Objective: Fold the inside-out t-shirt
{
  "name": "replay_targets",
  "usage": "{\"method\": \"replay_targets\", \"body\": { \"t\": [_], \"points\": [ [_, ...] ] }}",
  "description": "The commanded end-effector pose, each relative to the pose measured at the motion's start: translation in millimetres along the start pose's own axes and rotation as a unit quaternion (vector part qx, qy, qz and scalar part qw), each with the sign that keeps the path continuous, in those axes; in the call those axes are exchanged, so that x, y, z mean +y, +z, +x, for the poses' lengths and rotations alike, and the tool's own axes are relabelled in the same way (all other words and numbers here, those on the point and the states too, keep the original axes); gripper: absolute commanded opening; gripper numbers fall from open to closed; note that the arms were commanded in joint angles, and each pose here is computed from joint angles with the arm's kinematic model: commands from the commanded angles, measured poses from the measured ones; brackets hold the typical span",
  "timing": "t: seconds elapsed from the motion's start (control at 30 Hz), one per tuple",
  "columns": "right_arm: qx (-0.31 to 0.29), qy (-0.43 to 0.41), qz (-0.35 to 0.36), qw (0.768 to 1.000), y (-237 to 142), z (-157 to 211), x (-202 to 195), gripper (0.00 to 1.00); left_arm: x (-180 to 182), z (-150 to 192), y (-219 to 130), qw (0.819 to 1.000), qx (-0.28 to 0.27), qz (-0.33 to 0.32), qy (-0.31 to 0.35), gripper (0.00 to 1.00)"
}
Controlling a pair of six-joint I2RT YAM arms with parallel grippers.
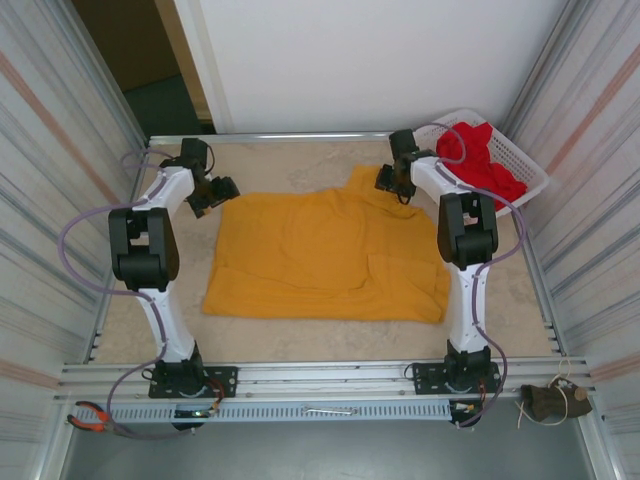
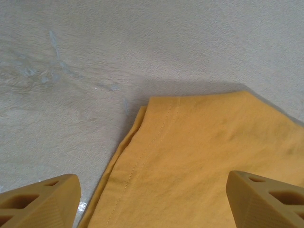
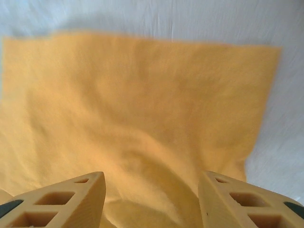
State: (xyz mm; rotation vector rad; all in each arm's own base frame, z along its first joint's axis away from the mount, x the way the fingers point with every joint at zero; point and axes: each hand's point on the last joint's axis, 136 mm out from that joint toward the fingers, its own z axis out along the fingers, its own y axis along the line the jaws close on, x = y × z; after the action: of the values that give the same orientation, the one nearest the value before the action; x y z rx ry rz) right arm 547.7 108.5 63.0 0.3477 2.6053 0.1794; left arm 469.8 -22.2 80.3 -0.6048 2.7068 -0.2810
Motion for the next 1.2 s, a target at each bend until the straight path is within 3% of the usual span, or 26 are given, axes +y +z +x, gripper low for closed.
{"method": "replay_targets", "body": {
  "t": [0.0, 0.2, 0.63, 1.03, 1.17],
  "points": [
    [-0.060, 0.001, 0.043, 0.997, -15, -43, -13, 0.56, -7, -5, -16, 1.000, -0.014, 0.014, -0.001, 0.81],
    [-0.047, 0.003, 0.088, 0.995, 1, -46, -33, 0.66, -7, -6, -18, 1.000, -0.017, 0.014, 0.000, 0.81],
    [0.019, 0.013, 0.130, 0.991, 46, -18, -47, 0.65, -9, -8, -20, 1.000, -0.020, 0.018, -0.004, 0.81],
    [0.049, 0.023, 0.126, 0.991, 53, -7, -39, 0.65, -7, -7, -13, 1.000, -0.016, 0.013, -0.008, 0.81],
    [0.000, -0.042, 0.157, 0.987, 42, -15, -29, 0.66, -8, -7, -13, 1.000, -0.017, 0.016, -0.008, 0.81]
  ]
}}
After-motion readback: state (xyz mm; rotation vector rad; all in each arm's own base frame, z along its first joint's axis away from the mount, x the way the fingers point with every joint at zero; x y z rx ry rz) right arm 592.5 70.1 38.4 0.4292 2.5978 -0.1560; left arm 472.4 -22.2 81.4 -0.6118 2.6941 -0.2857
